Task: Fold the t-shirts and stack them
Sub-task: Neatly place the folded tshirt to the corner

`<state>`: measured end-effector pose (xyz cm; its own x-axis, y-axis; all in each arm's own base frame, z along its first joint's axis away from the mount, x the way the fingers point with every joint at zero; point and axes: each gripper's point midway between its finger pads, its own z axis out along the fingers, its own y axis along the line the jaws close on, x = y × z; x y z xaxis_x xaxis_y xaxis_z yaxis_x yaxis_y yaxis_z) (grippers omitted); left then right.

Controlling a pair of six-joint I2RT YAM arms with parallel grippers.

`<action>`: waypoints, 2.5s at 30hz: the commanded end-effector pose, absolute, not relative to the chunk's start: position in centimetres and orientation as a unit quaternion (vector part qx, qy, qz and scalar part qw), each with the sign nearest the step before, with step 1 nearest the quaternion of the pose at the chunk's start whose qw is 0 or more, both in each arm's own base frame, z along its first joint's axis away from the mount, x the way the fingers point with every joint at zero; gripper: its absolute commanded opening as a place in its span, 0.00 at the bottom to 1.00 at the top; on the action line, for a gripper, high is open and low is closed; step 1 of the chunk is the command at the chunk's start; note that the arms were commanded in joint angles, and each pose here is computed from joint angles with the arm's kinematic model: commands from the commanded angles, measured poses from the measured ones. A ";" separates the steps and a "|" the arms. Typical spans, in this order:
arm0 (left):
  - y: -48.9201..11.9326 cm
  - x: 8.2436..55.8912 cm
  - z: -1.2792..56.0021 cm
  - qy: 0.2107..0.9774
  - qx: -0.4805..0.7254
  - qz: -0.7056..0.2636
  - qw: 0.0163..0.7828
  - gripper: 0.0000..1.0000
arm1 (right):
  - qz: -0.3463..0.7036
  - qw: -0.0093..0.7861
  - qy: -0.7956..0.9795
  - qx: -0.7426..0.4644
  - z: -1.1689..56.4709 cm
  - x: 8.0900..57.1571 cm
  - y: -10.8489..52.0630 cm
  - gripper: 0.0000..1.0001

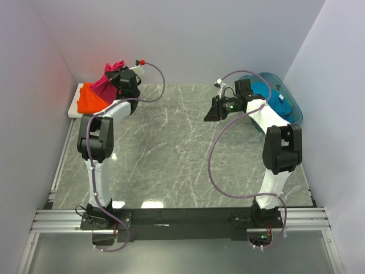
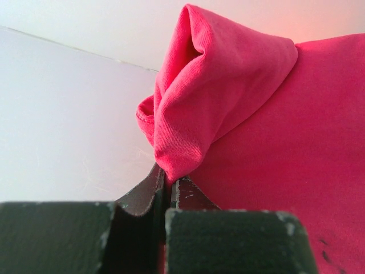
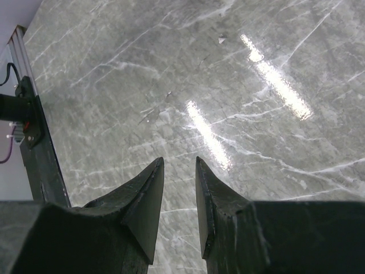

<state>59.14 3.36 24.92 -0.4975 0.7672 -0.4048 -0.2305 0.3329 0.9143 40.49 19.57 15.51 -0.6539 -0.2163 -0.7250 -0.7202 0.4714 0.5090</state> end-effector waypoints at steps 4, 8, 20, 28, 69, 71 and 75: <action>4.6 59.6 27.8 0.660 0.172 0.546 0.487 0.00 | 0.435 0.306 0.794 -0.295 16.5 41.0 19.7 0.36; 5.2 59.6 27.6 0.662 0.167 0.548 0.483 0.00 | 0.435 0.304 0.795 -0.294 16.3 41.0 19.7 0.36; 6.4 59.9 27.0 0.669 0.162 0.543 0.481 0.00 | 0.438 0.302 0.794 -0.293 16.4 40.9 19.7 0.36; 8.4 60.7 24.0 0.684 0.154 0.544 0.461 0.00 | 0.444 0.301 0.792 -0.293 16.8 40.6 19.9 0.37; 19.8 60.8 20.1 0.689 -0.022 0.556 0.464 1.00 | 0.448 0.286 0.791 -0.302 16.4 39.5 20.8 0.37; 20.2 60.5 22.1 0.678 -0.053 0.552 0.482 0.99 | 0.448 0.285 0.791 -0.303 16.4 39.5 21.0 0.37; 19.6 60.3 27.3 0.656 -0.130 0.506 0.545 0.99 | 0.446 0.286 0.792 -0.304 16.4 39.4 20.9 0.38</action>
<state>60.65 20.53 17.97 -0.6140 0.4601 -0.6413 -0.5036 0.3973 0.7672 39.44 20.52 15.05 -0.6859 -0.2209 -0.6934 -0.7055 0.4356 0.5591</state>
